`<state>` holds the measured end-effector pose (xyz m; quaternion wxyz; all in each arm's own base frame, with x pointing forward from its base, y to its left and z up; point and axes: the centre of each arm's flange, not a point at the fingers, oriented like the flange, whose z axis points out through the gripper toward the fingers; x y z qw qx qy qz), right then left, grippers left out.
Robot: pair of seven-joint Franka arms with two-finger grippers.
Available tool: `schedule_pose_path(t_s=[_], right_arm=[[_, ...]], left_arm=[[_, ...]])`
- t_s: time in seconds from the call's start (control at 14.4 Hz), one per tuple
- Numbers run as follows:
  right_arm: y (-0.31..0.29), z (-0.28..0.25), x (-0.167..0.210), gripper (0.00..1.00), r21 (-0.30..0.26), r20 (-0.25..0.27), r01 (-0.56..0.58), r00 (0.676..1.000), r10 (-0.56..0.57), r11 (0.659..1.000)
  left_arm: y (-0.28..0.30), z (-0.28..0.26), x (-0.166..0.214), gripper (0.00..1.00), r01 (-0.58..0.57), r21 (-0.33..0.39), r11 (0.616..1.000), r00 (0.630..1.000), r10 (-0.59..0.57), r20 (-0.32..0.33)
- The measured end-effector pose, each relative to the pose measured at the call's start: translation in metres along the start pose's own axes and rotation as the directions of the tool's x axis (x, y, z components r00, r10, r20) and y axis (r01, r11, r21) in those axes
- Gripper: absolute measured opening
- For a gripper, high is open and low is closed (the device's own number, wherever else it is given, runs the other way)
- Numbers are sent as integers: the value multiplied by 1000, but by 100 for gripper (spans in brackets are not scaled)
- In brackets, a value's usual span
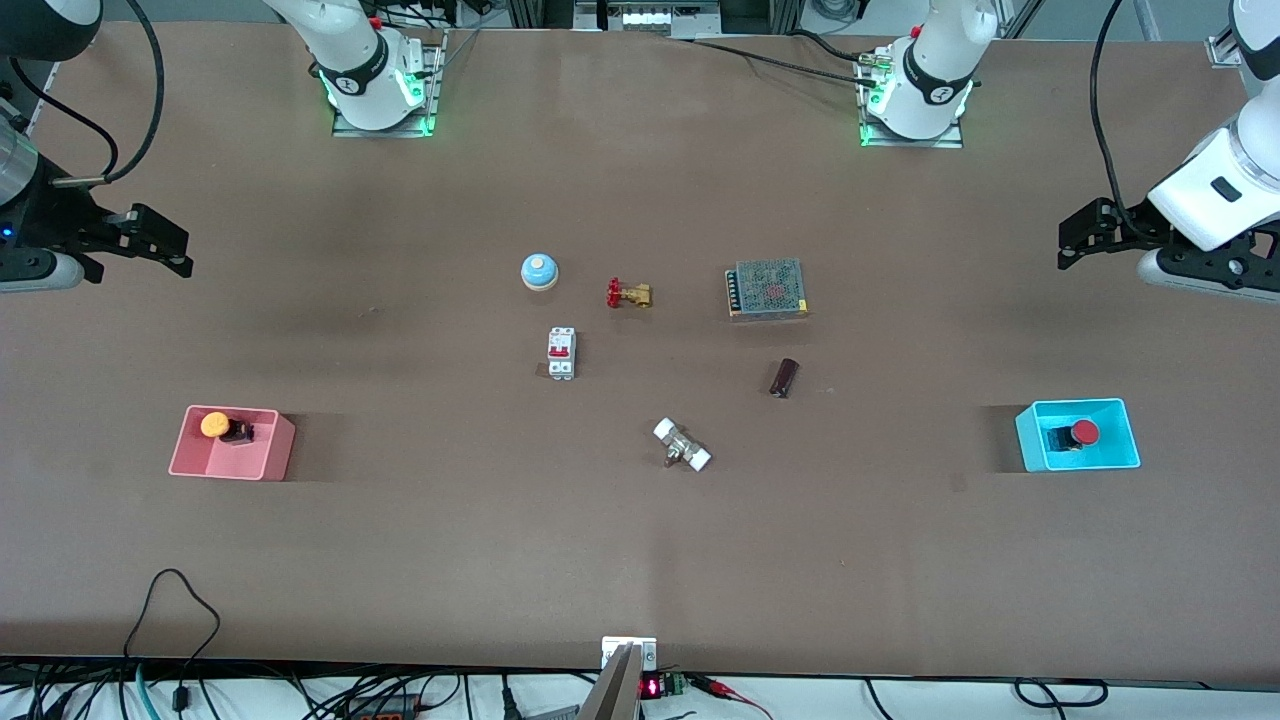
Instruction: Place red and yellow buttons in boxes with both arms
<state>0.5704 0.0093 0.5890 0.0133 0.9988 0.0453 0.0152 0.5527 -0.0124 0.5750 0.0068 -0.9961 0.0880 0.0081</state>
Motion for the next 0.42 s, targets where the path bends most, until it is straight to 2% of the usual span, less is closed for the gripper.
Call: schedule_pose_path(t_s=[0.42], right_arm=[[-1, 0, 0, 100, 0, 0, -7, 1000, 7, 1000]], left_arm=[[0, 0, 0, 100, 0, 0, 1000, 1000, 0, 0]])
